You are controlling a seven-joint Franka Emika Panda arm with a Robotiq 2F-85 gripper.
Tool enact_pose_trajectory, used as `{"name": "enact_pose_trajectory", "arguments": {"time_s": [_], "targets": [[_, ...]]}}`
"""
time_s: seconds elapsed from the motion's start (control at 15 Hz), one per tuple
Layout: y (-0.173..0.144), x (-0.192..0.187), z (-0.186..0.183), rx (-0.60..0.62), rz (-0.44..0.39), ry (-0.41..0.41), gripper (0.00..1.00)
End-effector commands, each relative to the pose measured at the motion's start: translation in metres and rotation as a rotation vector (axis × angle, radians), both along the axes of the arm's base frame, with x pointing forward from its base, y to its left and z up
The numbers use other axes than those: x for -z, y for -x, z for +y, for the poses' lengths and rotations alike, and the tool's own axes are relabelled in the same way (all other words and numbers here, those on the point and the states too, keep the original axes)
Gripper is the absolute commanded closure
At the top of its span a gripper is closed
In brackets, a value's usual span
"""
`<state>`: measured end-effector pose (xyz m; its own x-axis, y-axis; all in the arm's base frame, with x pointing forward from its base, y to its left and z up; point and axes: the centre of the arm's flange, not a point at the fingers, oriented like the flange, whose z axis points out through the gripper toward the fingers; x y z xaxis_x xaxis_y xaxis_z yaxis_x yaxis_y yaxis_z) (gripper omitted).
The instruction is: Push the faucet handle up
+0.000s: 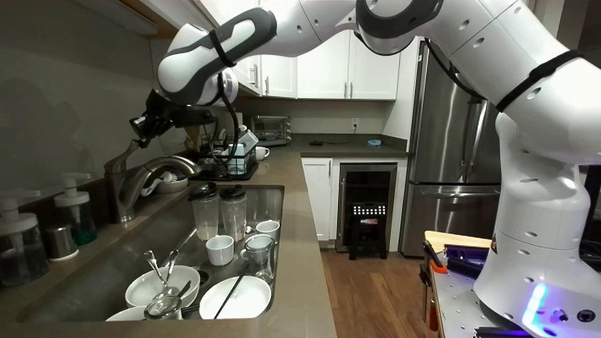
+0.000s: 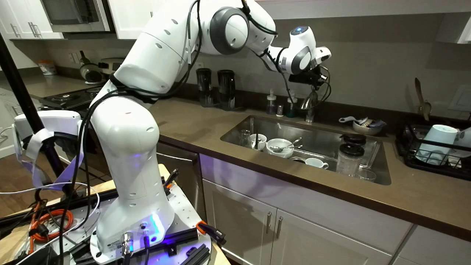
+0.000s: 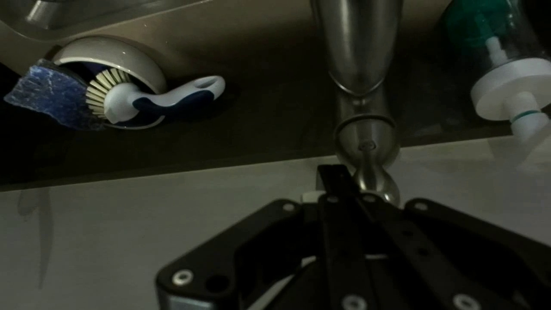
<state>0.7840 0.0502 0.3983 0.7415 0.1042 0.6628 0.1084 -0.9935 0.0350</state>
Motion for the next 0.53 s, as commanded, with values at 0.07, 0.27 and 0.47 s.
{"name": "enact_pose_trajectory", "arguments": {"time_s": [0.07,0.27,0.47], "targets": [[0.0012,-0.0105,0.0047,0.008,0.060,-0.018,1.00],[0.0020,-0.0094,0.0046,0.014,0.103,-0.014,1.00],[0.0039,-0.0072,0.0078,0.005,0.143,-0.021,1.00]]}}
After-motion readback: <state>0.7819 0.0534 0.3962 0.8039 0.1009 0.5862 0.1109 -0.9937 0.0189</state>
